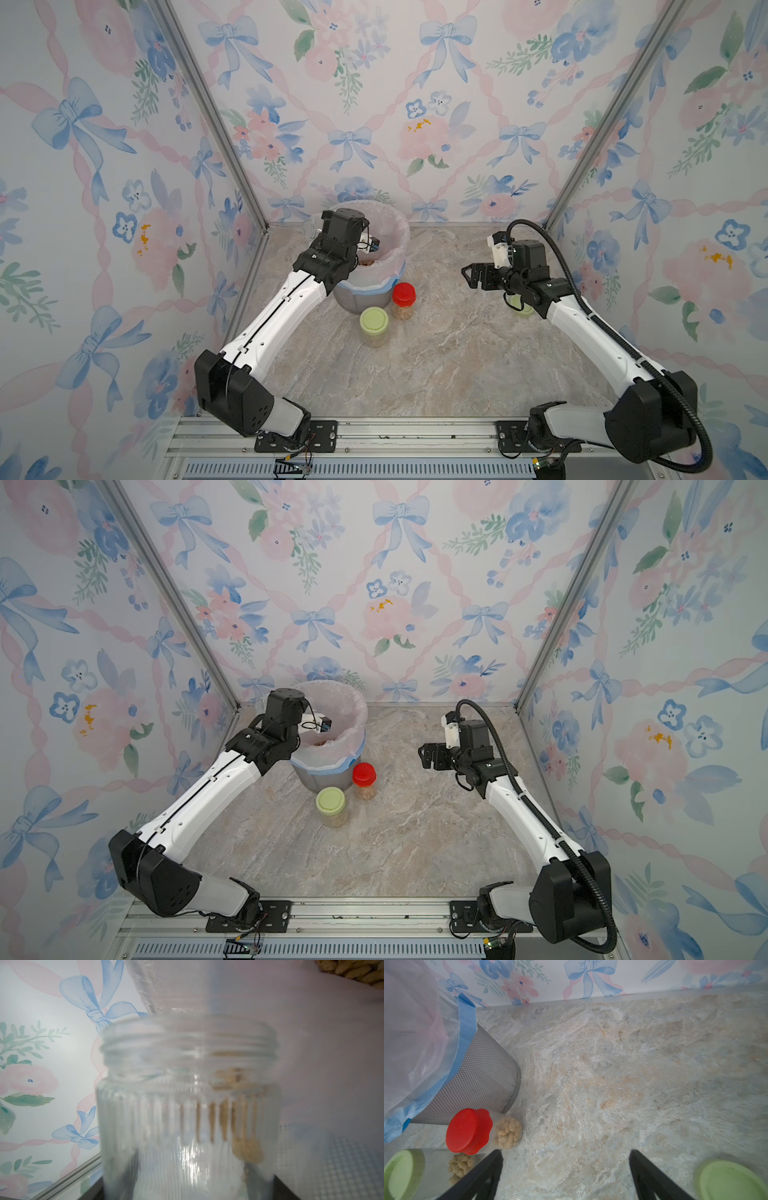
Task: Empty moldy peanuts from jars
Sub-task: Pour the moldy peanuts from the jar into the trash bin, then move the trash bin to the center of the board.
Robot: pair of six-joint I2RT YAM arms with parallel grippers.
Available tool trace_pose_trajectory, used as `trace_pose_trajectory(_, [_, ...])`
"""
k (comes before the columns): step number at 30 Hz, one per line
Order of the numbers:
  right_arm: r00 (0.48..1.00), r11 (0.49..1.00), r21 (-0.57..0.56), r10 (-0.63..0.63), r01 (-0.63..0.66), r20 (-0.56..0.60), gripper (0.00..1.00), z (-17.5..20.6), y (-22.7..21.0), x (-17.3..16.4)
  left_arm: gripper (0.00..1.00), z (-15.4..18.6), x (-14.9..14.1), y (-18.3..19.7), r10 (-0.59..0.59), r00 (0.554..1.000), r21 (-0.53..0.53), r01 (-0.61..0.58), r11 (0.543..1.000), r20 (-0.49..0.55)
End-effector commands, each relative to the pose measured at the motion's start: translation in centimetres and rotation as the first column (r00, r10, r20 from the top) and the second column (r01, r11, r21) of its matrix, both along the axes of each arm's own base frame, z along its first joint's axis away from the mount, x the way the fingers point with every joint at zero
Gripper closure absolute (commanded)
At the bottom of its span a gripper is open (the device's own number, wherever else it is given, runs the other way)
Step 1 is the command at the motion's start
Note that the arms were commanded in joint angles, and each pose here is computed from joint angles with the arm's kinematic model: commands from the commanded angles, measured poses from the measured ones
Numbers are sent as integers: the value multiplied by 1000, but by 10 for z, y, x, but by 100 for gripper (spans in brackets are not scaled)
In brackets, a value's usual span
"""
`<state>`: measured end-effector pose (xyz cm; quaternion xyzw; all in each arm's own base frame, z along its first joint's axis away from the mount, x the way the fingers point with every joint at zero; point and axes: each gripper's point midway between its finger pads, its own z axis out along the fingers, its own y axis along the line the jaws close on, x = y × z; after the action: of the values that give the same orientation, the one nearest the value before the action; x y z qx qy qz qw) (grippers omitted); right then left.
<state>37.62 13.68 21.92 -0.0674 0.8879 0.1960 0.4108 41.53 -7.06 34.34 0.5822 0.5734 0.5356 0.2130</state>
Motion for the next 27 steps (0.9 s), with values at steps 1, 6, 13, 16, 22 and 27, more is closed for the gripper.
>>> trace_pose_trajectory(1, [999,996,86,14,-17,28,3,12,18,16,100,6,-3,5,-1,1000,29,0,1000,14])
trace_pose_trajectory(6, [999,988,149,26,-32,42,3,17,42,44,100,-13,-12,19,19,1000,29,-19,999,-21])
trace_pose_trajectory(13, [995,979,184,84,-91,46,3,12,90,85,100,-2,-8,20,28,1000,34,-27,999,-4])
trace_pose_trajectory(16, [994,974,199,99,-105,39,3,7,107,97,100,1,-2,16,17,1000,42,-16,999,-5])
trace_pose_trajectory(22, [990,973,186,137,-138,15,4,-11,133,116,100,8,-2,11,5,1000,36,-6,999,8])
trace_pose_trajectory(27, [983,965,186,185,-183,7,4,-23,162,118,100,4,-4,18,19,1000,42,-19,999,-2])
